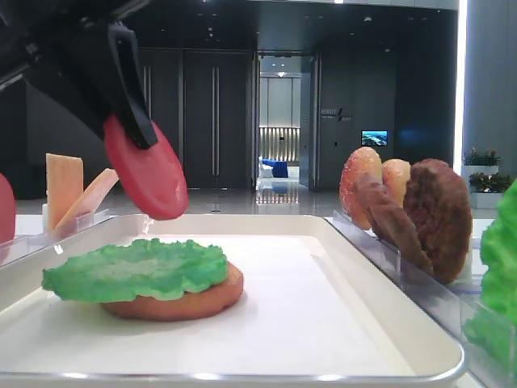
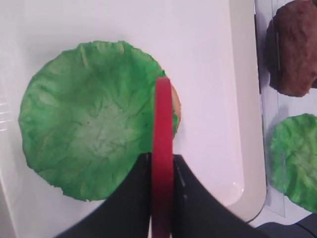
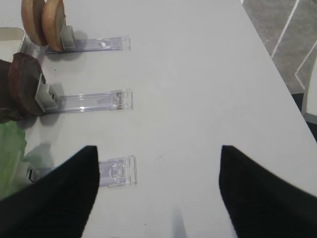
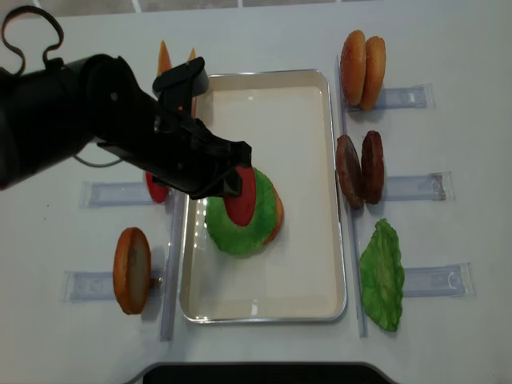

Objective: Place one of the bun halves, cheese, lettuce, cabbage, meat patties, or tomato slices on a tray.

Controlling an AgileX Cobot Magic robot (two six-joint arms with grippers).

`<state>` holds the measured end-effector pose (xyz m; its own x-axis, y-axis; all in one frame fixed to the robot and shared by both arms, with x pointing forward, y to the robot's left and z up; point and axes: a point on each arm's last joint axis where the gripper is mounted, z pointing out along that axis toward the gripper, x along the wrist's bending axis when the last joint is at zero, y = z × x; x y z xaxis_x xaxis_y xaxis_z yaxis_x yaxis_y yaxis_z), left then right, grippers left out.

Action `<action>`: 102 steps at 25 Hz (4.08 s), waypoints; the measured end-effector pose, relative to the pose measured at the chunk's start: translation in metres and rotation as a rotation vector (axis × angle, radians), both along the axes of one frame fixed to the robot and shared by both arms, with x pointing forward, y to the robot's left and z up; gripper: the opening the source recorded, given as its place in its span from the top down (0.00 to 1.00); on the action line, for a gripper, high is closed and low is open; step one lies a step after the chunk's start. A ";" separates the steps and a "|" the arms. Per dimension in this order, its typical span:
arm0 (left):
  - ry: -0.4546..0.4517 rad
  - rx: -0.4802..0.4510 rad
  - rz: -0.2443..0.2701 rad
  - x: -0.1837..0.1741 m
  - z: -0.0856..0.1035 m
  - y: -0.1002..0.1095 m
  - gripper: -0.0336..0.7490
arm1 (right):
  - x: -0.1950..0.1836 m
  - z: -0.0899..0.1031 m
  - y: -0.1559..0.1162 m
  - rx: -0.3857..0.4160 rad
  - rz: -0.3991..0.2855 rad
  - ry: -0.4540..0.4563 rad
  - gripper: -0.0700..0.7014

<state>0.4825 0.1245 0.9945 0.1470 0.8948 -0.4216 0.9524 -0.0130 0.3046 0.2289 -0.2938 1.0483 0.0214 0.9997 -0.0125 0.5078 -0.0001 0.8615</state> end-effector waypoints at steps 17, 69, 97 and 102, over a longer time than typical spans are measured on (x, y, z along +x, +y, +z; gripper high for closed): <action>0.009 -0.040 -0.012 0.011 -0.023 -0.011 0.88 | 0.000 0.000 0.000 0.000 0.000 0.000 0.28; 0.103 0.135 -0.009 0.042 0.062 0.005 0.07 | 0.000 0.000 0.000 0.000 0.000 0.000 0.28; 0.119 0.634 0.204 0.070 0.067 0.156 0.07 | 0.000 0.000 0.000 0.000 0.000 0.000 0.28; 0.165 0.647 0.352 0.064 0.072 0.226 0.08 | 0.000 0.000 0.000 0.000 0.000 0.000 0.28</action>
<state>0.5466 0.3501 1.0660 -0.2130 0.9538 0.2118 0.9660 0.1730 0.1923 0.2289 -0.2938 1.0483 0.0214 0.9997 -0.0125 0.5078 -0.0001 0.8615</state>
